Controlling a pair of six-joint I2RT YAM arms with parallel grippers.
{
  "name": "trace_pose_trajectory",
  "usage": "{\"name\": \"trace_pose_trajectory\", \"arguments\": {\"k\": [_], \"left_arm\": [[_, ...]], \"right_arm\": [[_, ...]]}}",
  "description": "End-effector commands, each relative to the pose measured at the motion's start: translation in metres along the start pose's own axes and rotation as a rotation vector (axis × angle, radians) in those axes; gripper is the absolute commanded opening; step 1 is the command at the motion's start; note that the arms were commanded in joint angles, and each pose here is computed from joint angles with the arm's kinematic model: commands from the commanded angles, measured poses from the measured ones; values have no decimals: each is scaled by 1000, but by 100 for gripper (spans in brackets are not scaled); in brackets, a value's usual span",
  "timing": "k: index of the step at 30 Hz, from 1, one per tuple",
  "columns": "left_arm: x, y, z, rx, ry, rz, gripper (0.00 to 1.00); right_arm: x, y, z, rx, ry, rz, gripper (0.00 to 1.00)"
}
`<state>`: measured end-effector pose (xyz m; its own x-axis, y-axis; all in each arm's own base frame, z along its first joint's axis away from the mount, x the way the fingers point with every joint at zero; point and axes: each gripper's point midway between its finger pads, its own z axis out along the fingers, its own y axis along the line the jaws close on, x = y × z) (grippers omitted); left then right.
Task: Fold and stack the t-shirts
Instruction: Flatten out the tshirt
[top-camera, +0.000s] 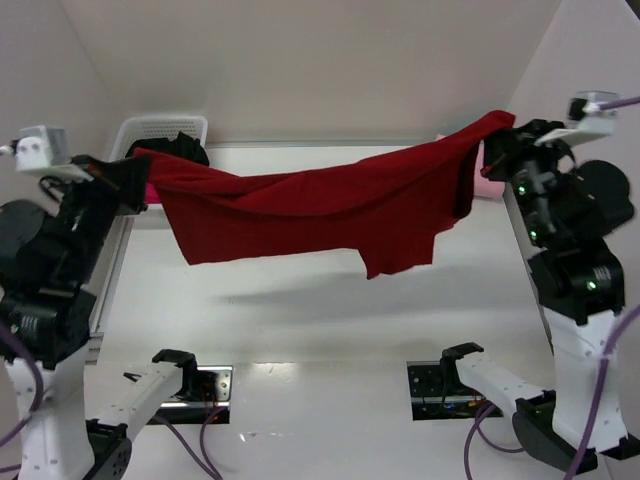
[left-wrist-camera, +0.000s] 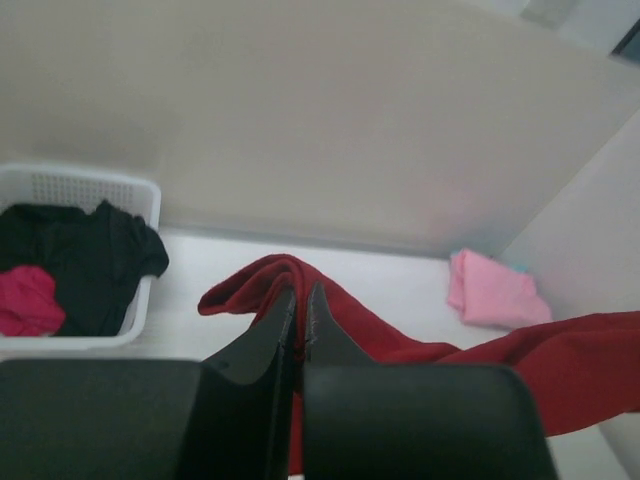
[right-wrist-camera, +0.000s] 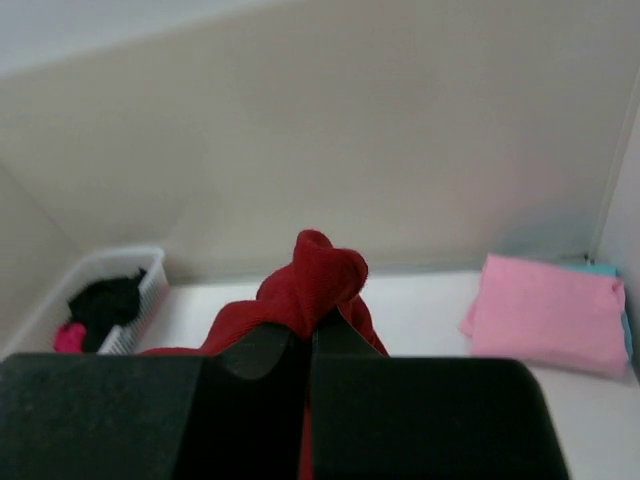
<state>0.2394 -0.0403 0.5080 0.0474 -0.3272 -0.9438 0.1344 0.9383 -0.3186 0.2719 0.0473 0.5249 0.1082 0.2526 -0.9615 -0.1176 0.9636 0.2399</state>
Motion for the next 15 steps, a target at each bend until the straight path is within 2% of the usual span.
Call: {"name": "trace_pose_trajectory", "arguments": {"k": [1,3,6,7,8,9,11,12,14,15], "left_arm": [[-30,-7,-21,1,-92,-40,0],[-13,0,-4,-30,-37,-47,0],[36,12,30,-53,85,-69,0],[51,13,36,-47,114,-79,0],[86,24,51,-72,176,-96,0],[103,29,56,-84,203,-110,0],[134,37,65,-100,257,-140,0],[168,46,67,-116,326,-142,0],[192,56,71,-143,367,-139,0],[208,61,73,-157,399,-139,0]], "right_arm": [[-52,7,-33,-20,-121,51,0],[-39,5,-25,-10,-82,46,0],[24,-5,3,25,58,40,0],[60,-11,15,42,122,46,0],[78,-12,20,43,155,65,0],[114,-19,24,63,219,71,0],[142,-23,29,78,256,99,0],[171,-29,29,99,313,111,0],[196,-33,29,104,354,117,0],[225,-39,28,124,408,119,0]]}}
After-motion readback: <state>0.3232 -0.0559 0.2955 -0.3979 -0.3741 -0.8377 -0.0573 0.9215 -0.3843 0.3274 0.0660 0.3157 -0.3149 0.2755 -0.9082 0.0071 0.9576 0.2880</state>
